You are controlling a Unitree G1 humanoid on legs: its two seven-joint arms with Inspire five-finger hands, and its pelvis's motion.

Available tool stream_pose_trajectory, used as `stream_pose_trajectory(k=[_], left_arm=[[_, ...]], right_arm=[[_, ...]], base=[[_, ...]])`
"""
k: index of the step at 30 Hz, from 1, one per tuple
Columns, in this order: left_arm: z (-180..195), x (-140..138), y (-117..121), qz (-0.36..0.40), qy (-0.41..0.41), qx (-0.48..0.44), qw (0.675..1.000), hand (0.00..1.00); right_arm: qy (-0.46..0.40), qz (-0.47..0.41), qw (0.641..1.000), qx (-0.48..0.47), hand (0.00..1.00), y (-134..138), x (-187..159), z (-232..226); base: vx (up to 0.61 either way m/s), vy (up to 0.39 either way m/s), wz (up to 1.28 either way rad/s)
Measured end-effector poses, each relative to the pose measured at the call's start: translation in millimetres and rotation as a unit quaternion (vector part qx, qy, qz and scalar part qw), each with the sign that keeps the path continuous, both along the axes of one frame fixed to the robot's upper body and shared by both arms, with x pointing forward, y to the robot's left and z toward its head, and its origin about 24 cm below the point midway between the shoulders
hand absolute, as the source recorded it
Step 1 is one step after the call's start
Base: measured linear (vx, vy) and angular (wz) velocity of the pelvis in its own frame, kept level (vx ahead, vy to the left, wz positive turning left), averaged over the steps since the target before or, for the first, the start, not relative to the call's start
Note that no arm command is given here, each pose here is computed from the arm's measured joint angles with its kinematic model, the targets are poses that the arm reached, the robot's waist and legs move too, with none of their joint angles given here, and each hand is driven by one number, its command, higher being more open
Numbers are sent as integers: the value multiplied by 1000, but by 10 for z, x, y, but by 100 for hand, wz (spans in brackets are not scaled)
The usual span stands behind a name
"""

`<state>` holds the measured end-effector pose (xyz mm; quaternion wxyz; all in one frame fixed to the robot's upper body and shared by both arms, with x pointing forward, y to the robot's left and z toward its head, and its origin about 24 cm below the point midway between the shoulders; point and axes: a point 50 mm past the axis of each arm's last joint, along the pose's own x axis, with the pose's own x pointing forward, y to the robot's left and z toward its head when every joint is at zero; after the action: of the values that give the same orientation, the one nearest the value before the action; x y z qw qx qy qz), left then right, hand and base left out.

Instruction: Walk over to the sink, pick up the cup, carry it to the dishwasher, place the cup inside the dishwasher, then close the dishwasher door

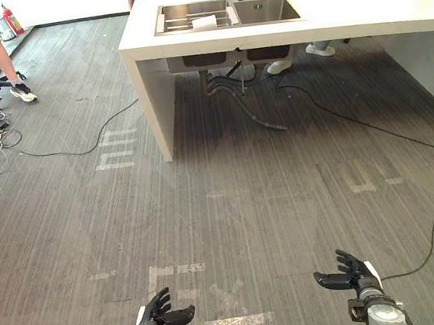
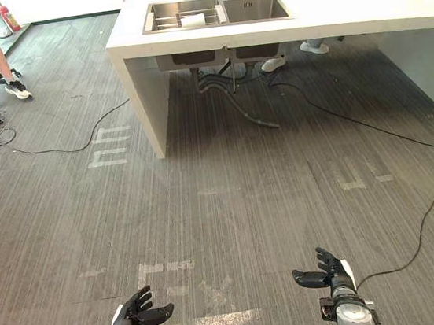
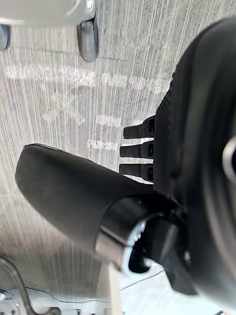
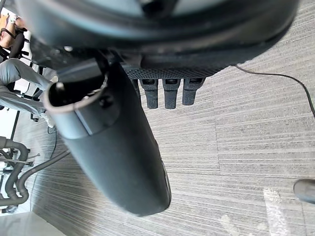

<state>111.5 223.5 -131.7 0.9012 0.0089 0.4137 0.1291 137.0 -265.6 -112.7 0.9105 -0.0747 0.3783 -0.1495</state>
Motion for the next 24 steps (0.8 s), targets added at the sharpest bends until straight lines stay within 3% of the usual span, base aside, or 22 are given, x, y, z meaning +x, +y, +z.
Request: stream_pose_trajectory(k=[13,24], left_arm=[[103,122,-61,7,-44,-17,999,90],[77,43,-67,12,-33,-16,999,90]], right_arm=[[-6,-17,1000,5,90,-69,-16,18],[-3,-19,1000,9,90,-42,-30,1]], base=[[-5,-2,1],[-37,1,-1]])
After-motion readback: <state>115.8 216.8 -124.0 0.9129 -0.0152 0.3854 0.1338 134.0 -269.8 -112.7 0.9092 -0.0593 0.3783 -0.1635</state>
